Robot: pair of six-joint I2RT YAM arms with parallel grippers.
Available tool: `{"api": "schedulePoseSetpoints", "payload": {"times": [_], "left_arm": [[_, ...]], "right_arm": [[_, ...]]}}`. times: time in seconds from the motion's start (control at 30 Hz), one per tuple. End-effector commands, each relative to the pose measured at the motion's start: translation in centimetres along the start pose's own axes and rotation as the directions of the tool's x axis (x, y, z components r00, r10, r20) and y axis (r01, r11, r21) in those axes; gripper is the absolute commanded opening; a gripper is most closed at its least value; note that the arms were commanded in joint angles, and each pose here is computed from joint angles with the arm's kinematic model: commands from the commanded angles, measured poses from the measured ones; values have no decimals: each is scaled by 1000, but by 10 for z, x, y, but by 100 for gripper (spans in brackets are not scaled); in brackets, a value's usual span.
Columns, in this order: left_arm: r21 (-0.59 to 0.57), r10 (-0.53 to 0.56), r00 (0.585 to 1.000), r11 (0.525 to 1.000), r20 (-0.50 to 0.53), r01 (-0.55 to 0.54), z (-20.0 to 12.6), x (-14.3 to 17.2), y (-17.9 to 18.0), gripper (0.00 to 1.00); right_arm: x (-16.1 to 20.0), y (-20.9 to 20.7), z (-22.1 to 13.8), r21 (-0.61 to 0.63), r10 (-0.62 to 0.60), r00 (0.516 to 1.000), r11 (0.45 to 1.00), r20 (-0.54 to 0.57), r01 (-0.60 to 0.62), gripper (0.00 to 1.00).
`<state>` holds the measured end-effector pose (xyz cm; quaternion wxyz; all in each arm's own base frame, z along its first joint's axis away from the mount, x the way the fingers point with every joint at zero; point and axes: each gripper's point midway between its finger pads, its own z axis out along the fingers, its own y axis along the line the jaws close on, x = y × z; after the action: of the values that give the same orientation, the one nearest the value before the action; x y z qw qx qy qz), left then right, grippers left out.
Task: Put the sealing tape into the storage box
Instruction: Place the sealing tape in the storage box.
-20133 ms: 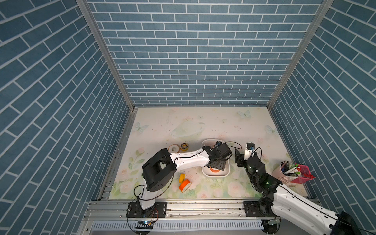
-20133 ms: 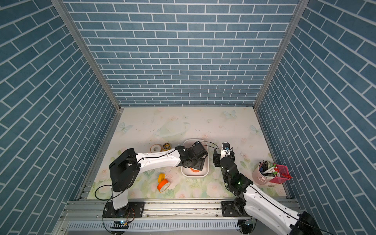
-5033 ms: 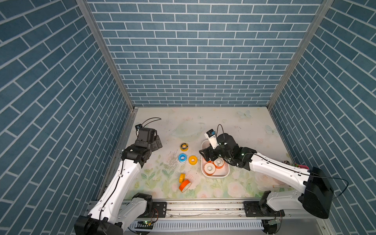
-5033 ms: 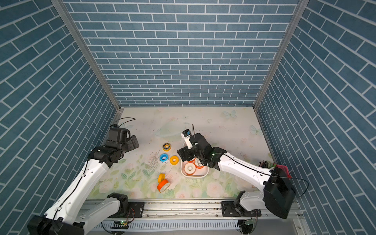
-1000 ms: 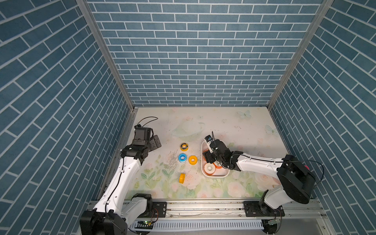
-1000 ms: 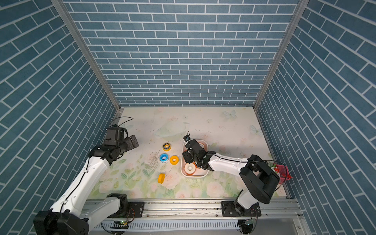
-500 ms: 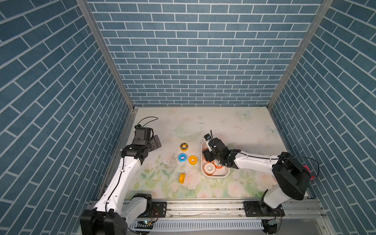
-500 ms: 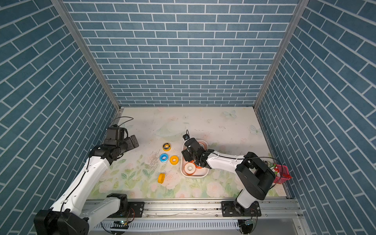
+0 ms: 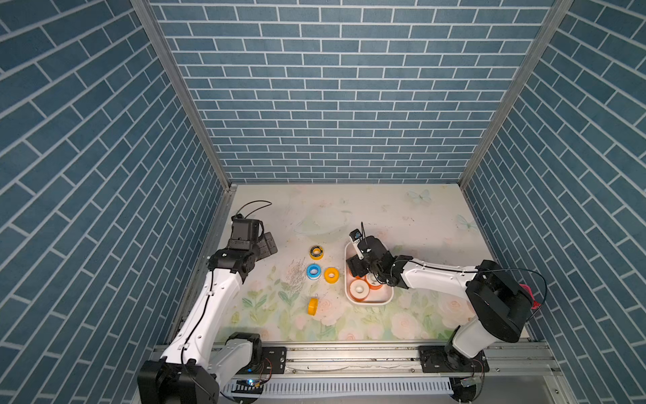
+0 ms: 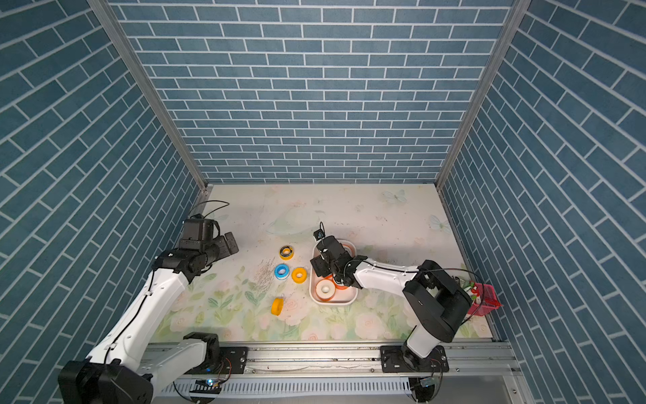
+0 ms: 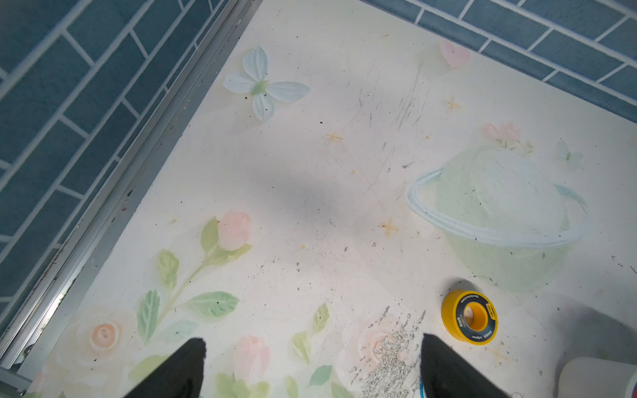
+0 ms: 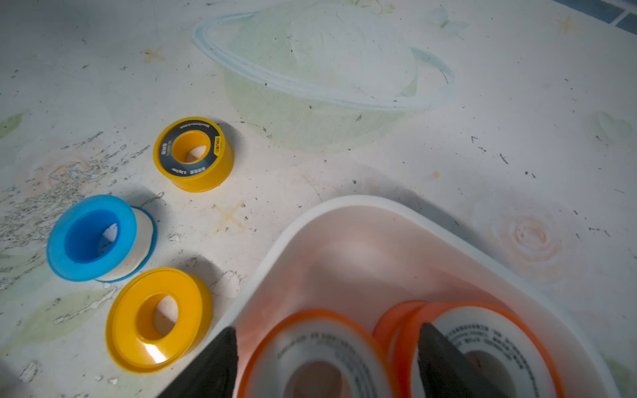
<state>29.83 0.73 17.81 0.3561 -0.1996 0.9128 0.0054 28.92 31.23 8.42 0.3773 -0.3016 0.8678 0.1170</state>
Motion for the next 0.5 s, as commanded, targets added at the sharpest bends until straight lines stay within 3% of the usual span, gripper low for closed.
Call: {"api": "schedulePoseSetpoints", "payload": {"times": [0.0, 0.27, 0.47], "left_arm": [[-14, 10, 1000, 1000, -8, -10, 3, 3, 4, 100], [-17, 8, 1000, 1000, -5, -8, 3, 3, 5, 100], [-18, 9, 1000, 1000, -5, -9, 3, 3, 5, 100]], "right_arm": [[-3, 9, 3, -40, -16, 1000, 999, -3, 16, 82], [-10, 8, -11, -49, -9, 1000, 999, 29, 10, 82], [-26, 8, -44, -81, 23, 996, 997, 88, -16, 73]]}}
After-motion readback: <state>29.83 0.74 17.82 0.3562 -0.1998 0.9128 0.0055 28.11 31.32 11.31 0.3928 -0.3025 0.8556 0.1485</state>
